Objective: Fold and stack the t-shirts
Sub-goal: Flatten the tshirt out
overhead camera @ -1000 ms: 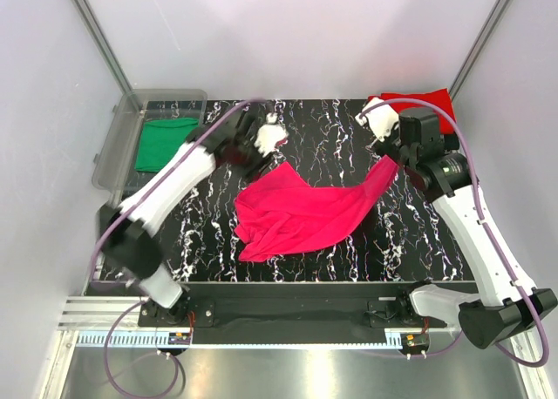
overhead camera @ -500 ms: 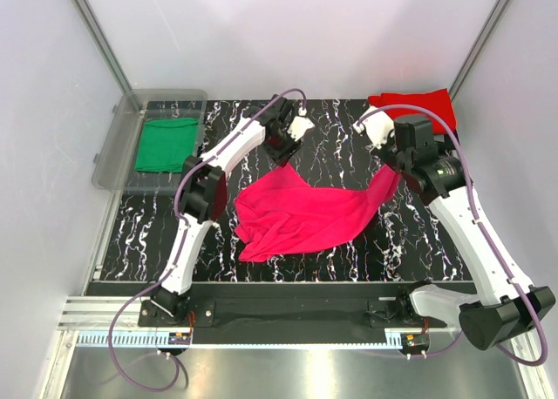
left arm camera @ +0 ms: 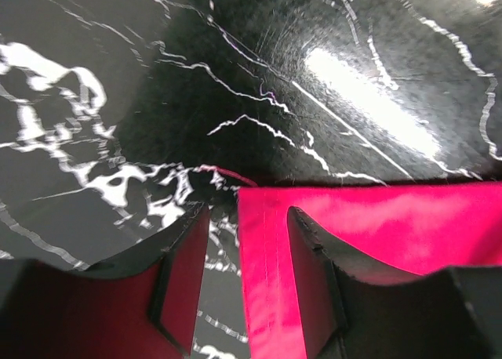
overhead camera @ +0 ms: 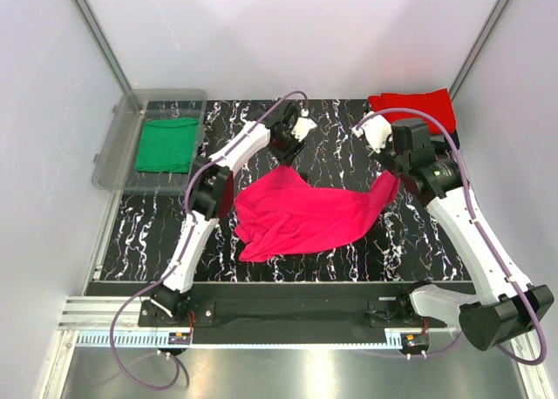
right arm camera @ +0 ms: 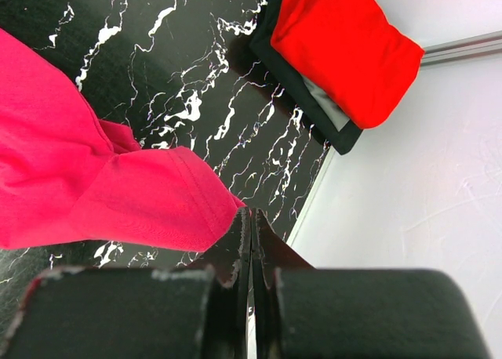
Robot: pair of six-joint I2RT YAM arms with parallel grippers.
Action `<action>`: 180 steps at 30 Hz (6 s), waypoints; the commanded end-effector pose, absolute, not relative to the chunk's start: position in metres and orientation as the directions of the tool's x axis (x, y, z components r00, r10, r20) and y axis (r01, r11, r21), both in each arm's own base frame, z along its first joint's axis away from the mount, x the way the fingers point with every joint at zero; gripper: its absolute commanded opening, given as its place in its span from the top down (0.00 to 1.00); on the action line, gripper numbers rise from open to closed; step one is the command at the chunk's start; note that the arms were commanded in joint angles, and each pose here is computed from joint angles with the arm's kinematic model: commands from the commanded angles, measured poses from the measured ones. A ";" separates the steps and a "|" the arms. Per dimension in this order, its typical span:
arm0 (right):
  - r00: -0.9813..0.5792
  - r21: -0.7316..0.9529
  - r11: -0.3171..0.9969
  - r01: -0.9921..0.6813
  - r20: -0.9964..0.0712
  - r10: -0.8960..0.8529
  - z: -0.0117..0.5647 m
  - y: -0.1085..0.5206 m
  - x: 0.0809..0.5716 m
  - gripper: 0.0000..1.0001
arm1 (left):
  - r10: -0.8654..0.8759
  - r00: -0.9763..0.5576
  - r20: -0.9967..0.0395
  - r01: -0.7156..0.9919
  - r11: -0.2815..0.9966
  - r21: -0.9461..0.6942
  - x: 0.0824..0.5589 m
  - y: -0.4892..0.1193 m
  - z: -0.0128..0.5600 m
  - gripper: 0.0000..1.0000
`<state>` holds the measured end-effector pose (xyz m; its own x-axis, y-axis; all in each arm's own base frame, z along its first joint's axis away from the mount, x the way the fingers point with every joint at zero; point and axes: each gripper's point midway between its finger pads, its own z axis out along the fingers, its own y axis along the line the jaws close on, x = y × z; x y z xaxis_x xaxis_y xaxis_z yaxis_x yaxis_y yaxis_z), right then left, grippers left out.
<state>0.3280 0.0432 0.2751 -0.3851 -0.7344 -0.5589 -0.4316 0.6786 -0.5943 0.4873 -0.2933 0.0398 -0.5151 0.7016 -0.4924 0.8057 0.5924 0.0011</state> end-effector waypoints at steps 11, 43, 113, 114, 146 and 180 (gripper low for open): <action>-0.399 -0.570 0.707 -0.418 -0.584 -0.707 0.275 0.040 0.328 1.00 | 0.660 -0.505 -0.556 0.808 0.588 -0.036 0.501 -0.311 0.038 0.62; -0.294 -0.069 0.988 -0.135 -0.950 -0.106 0.411 0.032 0.475 1.00 | 0.357 -0.143 -0.923 0.586 0.782 0.211 0.406 -0.179 0.434 1.00; 0.664 -0.294 0.955 0.037 -0.707 -0.243 0.731 0.019 0.119 1.00 | 0.137 0.479 -0.867 0.428 0.826 0.367 0.172 -0.093 0.649 1.00; 0.661 -0.301 0.953 0.035 -0.708 -0.248 0.731 0.020 0.122 1.00 | 0.139 0.477 -0.868 0.425 0.828 0.366 0.174 -0.092 0.649 1.00; -0.153 -0.396 0.830 -0.393 -0.861 -0.484 0.276 0.051 0.620 1.00 | 0.372 -0.433 -0.821 0.462 0.874 0.153 0.557 -0.098 0.228 1.00; -0.005 -0.288 0.946 -0.148 -0.956 -0.292 0.409 0.048 0.632 1.00 | 0.339 -0.248 -0.908 0.443 0.873 0.205 0.565 -0.105 0.319 1.00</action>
